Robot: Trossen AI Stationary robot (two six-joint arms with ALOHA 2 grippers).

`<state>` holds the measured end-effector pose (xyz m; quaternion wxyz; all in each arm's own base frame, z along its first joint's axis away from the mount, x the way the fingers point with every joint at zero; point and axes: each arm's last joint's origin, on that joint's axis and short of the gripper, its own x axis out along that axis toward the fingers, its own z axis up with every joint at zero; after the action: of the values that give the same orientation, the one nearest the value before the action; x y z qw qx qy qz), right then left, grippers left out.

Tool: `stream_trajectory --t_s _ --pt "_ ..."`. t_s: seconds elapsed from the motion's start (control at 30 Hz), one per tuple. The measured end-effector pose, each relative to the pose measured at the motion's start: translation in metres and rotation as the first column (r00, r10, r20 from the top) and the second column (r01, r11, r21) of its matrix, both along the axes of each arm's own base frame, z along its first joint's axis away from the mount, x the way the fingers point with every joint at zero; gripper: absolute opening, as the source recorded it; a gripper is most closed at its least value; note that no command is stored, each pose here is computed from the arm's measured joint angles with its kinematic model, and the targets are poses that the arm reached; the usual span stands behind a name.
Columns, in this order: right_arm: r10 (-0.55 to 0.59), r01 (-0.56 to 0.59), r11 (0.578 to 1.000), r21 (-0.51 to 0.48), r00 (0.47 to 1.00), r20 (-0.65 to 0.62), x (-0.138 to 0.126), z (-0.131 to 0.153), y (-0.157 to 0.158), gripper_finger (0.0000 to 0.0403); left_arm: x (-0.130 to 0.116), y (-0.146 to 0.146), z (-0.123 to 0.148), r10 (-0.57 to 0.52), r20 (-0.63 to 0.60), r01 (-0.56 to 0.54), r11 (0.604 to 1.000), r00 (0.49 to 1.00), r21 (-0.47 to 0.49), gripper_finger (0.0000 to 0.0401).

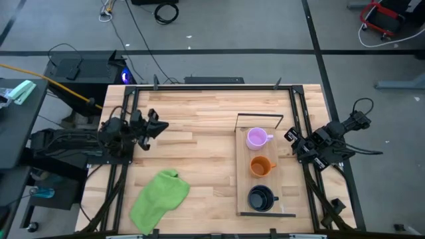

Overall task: Stack small to large cups/mugs on shelf
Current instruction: Return to Home Position

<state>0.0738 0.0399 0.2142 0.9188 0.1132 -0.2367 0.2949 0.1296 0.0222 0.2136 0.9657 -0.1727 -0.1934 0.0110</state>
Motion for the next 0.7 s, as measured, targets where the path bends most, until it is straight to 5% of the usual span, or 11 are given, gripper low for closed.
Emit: stream_trajectory --t_s 0.7 --pt "-0.013 0.013 1.000 -0.007 0.999 0.034 -0.001 0.002 -0.001 0.0098 -0.021 -0.004 0.019 0.031 0.182 -0.049 0.994 0.983 0.094 0.0026"
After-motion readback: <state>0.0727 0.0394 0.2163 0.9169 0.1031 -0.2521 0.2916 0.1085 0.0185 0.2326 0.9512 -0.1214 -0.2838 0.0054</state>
